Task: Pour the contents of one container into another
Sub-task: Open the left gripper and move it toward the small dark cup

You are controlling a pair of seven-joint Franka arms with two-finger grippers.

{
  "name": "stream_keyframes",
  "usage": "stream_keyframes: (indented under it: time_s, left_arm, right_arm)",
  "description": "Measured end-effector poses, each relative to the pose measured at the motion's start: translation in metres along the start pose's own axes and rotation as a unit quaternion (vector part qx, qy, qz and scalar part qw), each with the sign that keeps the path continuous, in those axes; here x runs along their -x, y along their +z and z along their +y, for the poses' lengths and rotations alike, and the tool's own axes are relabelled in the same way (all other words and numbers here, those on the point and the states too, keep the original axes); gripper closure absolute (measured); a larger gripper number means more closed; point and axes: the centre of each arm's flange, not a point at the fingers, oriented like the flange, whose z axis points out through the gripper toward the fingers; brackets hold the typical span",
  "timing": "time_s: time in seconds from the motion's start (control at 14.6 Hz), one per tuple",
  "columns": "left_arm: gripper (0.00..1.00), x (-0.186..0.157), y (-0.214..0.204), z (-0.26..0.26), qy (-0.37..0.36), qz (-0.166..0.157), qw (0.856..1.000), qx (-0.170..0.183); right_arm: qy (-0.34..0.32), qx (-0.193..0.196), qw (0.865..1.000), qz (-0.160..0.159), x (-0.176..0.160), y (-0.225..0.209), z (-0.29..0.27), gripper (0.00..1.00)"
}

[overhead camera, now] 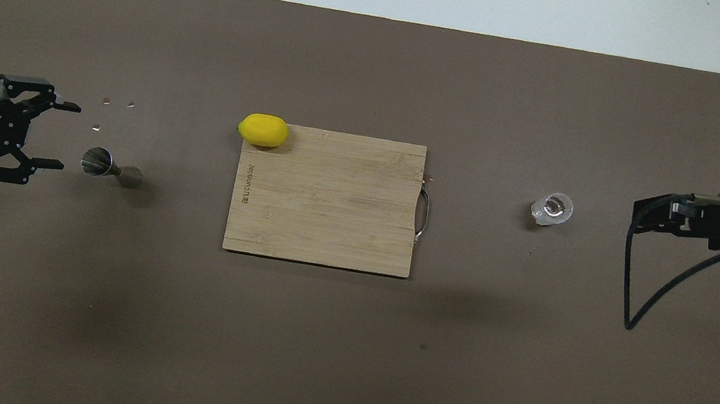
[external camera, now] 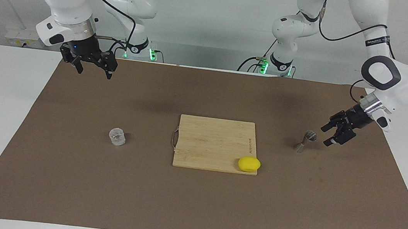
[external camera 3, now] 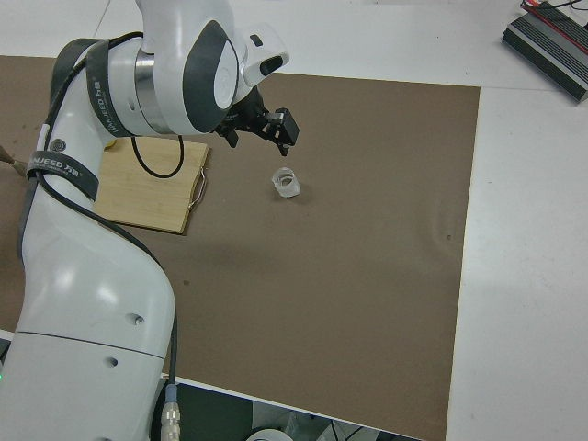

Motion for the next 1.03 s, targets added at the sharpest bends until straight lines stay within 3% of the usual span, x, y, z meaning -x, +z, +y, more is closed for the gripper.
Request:
stream_keyframes:
  time_s: [0.75, 1.03]
  left_arm:
    - [0.00, 0.004, -0.007, 0.000, -0.018, -0.026, 0.999, 0.024]
    - [0.00, -0.001, -0.017, -0.002, 0.001, -0.055, 0.996, 0.074]
  right_arm:
    - [0.003, 0.000, 1.000, 0.000, -0.001, 0.000, 0.004, 0.00]
    - [0.005, 0.000, 1.000, 0.000, -0.001, 0.000, 0.005, 0.00]
